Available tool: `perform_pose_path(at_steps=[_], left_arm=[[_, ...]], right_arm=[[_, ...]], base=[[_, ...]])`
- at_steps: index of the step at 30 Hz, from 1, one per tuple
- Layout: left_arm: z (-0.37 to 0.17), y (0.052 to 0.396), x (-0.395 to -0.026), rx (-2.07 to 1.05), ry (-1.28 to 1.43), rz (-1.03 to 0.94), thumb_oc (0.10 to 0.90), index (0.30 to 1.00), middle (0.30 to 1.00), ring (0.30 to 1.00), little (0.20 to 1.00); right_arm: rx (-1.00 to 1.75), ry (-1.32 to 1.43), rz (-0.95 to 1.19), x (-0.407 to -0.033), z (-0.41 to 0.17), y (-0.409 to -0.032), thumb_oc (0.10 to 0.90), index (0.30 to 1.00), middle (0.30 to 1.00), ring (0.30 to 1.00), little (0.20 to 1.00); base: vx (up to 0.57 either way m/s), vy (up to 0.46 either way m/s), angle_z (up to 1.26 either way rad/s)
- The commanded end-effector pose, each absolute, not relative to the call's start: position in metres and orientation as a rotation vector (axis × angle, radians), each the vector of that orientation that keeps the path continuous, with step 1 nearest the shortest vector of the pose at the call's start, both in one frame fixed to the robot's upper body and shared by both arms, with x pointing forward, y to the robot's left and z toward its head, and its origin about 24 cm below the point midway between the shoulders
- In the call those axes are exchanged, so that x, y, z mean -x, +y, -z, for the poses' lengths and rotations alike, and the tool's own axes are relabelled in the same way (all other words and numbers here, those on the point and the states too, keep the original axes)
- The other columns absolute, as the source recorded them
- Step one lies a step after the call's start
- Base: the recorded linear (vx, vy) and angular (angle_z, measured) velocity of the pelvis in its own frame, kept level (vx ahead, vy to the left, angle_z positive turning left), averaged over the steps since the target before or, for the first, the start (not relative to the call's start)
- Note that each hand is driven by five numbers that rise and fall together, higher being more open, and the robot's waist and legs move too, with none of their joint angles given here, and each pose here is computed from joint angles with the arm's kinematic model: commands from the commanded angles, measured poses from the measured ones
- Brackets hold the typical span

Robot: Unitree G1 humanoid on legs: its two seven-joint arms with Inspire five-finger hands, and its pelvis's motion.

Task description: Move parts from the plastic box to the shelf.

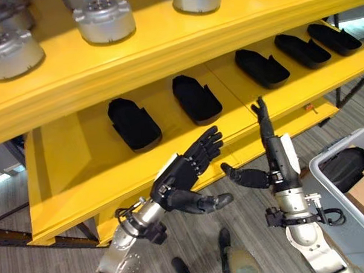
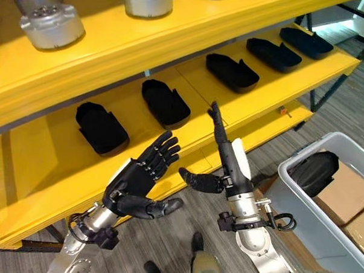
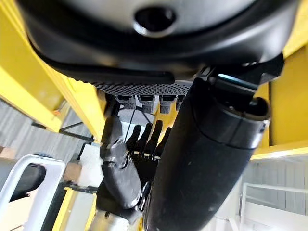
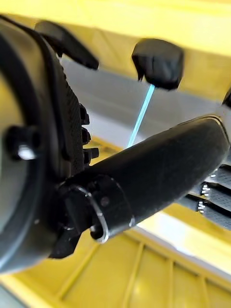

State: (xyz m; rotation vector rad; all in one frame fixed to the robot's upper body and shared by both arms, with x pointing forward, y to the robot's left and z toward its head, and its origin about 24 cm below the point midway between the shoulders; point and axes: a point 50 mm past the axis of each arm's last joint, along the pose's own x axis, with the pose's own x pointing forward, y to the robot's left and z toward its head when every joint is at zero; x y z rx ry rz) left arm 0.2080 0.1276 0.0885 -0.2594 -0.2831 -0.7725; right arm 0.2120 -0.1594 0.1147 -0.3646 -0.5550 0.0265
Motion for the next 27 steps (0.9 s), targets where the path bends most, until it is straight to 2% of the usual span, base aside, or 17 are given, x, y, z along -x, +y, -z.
perform_pose_path(at_steps=[1, 6, 18, 23, 27], left_arm=[[-0.124, 0.139, -0.207, 0.261, -0.519, 0.717, 0.900, 1.000, 1.000, 1.000, 1.000], [-0.120, 0.147, -0.219, 0.325, -0.462, 0.563, 0.900, 1.000, 1.000, 1.000, 1.000], [-0.116, 0.141, -0.218, 0.361, -0.446, 0.592, 0.900, 1.000, 1.000, 1.000, 1.000], [-0.117, 0.140, -0.223, 0.356, -0.458, 0.557, 0.900, 1.000, 1.000, 1.000, 1.000], [-0.115, 0.148, -0.222, 0.331, -0.463, 0.472, 0.900, 1.000, 1.000, 1.000, 1.000]], right_arm=[[0.311, -0.847, -0.019, -0.215, -0.161, -0.150, 0.900, 1.000, 1.000, 1.000, 1.000], [0.344, -0.770, 0.045, -0.224, -0.156, -0.153, 0.900, 1.000, 1.000, 1.000, 1.000], [0.298, -0.529, 0.238, -0.226, -0.121, -0.203, 0.900, 1.000, 1.000, 1.000, 1.000], [0.271, -0.520, 0.225, -0.220, -0.118, -0.209, 0.900, 1.000, 1.000, 1.000, 1.000], [0.240, -0.497, 0.128, -0.217, -0.109, -0.207, 0.900, 1.000, 1.000, 1.000, 1.000]], base=[[-0.03, -0.237, -0.39], [-0.02, -0.318, -0.81], [-0.03, -0.320, -0.44], [-0.01, -0.262, -0.45], [0.05, -0.209, -0.97]])
